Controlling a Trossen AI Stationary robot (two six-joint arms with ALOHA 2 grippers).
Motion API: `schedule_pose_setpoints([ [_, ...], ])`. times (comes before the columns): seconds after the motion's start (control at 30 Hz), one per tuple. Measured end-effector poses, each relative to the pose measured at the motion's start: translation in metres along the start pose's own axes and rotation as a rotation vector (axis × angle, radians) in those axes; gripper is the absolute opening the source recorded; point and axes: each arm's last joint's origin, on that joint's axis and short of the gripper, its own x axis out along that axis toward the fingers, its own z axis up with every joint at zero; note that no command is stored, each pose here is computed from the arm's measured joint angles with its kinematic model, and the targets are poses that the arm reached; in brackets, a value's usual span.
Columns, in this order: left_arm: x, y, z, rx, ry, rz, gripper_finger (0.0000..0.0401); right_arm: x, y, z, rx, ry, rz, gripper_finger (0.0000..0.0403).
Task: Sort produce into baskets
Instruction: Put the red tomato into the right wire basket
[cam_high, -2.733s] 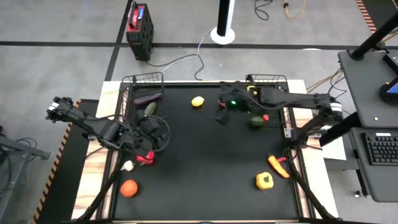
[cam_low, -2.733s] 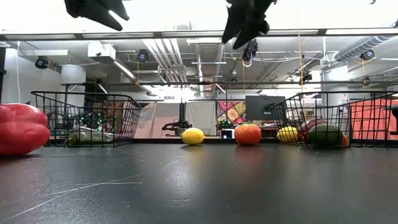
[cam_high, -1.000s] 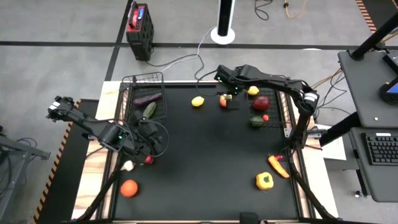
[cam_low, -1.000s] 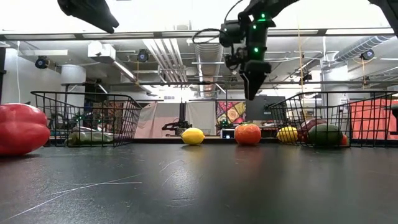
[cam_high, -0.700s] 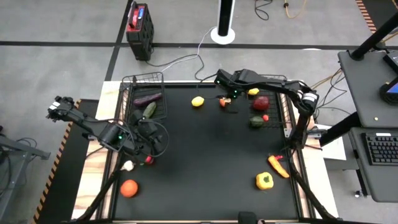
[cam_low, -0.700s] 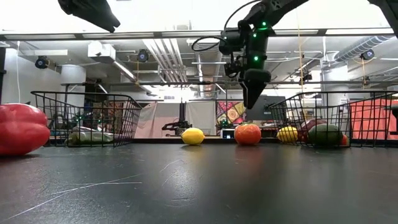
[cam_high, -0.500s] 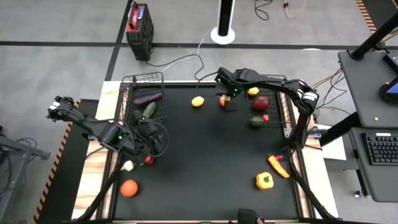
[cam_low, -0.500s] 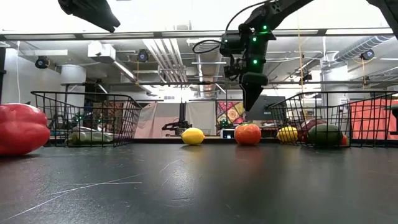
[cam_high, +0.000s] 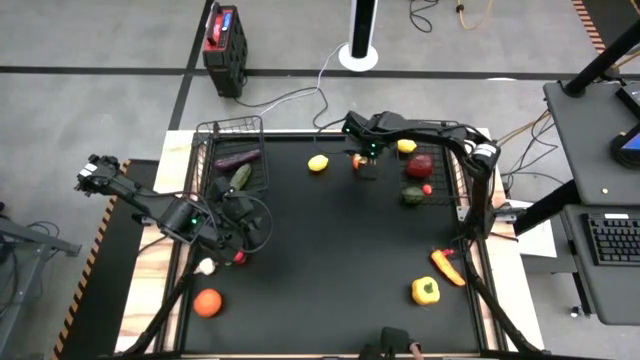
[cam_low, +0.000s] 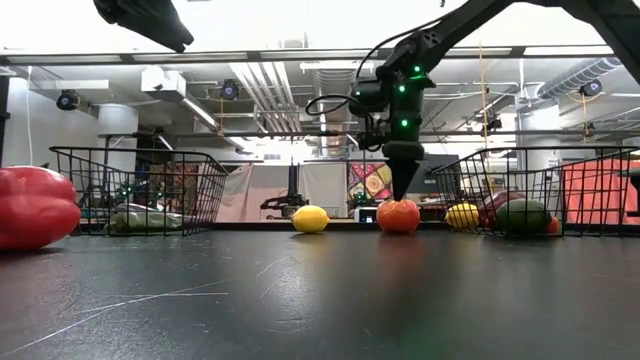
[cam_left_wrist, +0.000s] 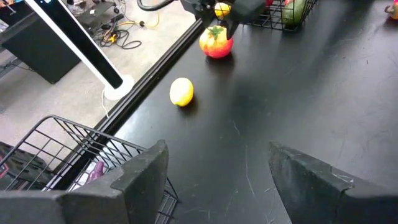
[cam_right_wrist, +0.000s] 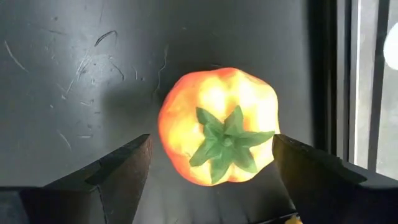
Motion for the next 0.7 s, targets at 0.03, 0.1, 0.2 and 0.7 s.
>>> schedule_pose_setpoints([
  [0.03, 0.0, 0.0, 0.0, 0.0, 0.0, 0.0, 0.0256, -0.0005, -0.0004, -0.0002, 0.007, -0.001, -0.001, 0.0325],
  [0.1, 0.0, 0.0, 0.0, 0.0, 0.0, 0.0, 0.0256, -0.0015, -0.001, 0.0004, 0.024, -0.01, -0.008, 0.0325],
  [0.2, 0.0, 0.0, 0.0, 0.0, 0.0, 0.0, 0.0256, -0.0034, -0.0015, 0.0008, 0.019, -0.018, -0.011, 0.0325],
  [0.7, 0.0, -0.0001, 0.0001, -0.001, -0.001, -0.001, 0.0256, -0.005, -0.0022, 0.0024, 0.073, -0.033, -0.009, 0.0325],
])
